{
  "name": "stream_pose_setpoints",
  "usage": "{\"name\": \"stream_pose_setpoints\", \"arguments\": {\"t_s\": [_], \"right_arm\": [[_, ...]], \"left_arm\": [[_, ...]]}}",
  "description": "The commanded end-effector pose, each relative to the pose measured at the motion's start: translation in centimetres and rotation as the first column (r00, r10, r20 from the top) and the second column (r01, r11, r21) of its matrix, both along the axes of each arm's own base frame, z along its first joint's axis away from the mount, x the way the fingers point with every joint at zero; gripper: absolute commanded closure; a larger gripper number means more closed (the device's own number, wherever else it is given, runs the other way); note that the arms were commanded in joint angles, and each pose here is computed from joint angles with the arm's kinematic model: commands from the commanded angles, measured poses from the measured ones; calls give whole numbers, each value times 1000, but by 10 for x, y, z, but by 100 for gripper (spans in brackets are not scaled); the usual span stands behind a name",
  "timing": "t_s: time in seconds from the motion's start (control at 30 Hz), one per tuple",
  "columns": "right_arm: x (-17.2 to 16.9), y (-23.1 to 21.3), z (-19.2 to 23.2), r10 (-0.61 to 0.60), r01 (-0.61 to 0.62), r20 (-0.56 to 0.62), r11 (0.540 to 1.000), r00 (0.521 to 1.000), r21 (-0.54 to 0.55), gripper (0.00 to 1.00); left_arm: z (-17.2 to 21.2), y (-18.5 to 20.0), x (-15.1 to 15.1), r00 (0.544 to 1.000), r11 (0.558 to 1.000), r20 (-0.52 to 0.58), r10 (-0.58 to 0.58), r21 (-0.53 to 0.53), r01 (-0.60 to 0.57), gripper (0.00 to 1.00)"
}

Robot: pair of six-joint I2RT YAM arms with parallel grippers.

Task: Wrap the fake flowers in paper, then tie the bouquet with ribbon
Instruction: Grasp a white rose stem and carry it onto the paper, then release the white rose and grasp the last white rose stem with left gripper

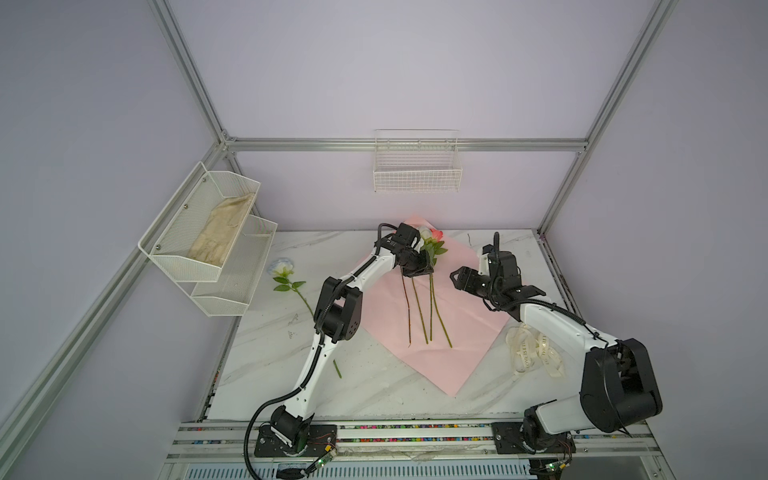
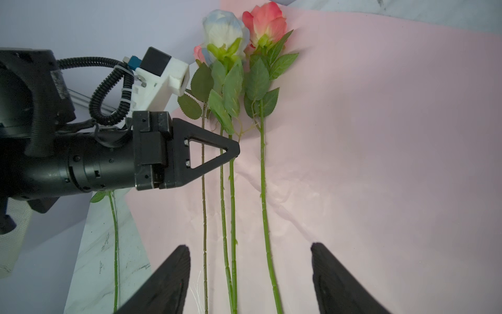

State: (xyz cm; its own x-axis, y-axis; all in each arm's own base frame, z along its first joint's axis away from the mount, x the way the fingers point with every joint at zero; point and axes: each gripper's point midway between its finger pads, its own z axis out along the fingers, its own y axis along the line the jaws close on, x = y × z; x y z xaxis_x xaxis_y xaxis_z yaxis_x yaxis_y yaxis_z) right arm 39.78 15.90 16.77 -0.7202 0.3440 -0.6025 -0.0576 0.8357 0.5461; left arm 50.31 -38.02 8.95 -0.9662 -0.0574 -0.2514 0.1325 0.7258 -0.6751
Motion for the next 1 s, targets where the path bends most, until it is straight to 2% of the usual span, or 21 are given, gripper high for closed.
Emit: {"name": "stream_pose_setpoints", "arguments": {"t_s": [0.0,0.07,0.27,0.37,0.47,0.53,0.63,0.73,0.8,0.9,0.97], "right_arm": [[0,-1,-2,2,-2,0,1000,1000,2,28],[-1,-1,0,0,0,1,1000,1000,5,28],[-3,-2,13,-9,8,17,1000,1000,21,27],[-6,1,24,9,-11,45,999,999,35,27],[-9,15,35,103,-109,91,992,990,61,27],[-13,33,40,192,-205,110,972,975,119,27],[-17,54,44,260,-279,127,946,957,165,27],[-23,80,49,332,-355,151,922,931,158,26],[-28,103,46,385,-403,145,907,911,124,22],[-32,132,37,426,-436,123,898,896,64,21],[-34,149,31,451,-459,115,886,885,62,20]], "left_arm": [[38,-14,9,997,998,74,-3,-68,8,83],[43,-12,6,997,998,81,1,-58,4,71],[88,0,-1,987,999,158,18,-49,-11,60],[113,30,-11,969,998,242,50,32,-60,55],[117,84,-26,945,972,308,106,168,-164,52],[111,135,-40,935,937,309,172,242,-252,51],[93,211,-67,913,872,289,287,316,-374,51],[68,276,-92,875,794,248,416,371,-482,51],[47,320,-110,839,723,220,497,430,-541,52],[28,361,-127,811,662,184,555,493,-564,52],[20,379,-130,802,629,170,573,536,-563,52]]}}
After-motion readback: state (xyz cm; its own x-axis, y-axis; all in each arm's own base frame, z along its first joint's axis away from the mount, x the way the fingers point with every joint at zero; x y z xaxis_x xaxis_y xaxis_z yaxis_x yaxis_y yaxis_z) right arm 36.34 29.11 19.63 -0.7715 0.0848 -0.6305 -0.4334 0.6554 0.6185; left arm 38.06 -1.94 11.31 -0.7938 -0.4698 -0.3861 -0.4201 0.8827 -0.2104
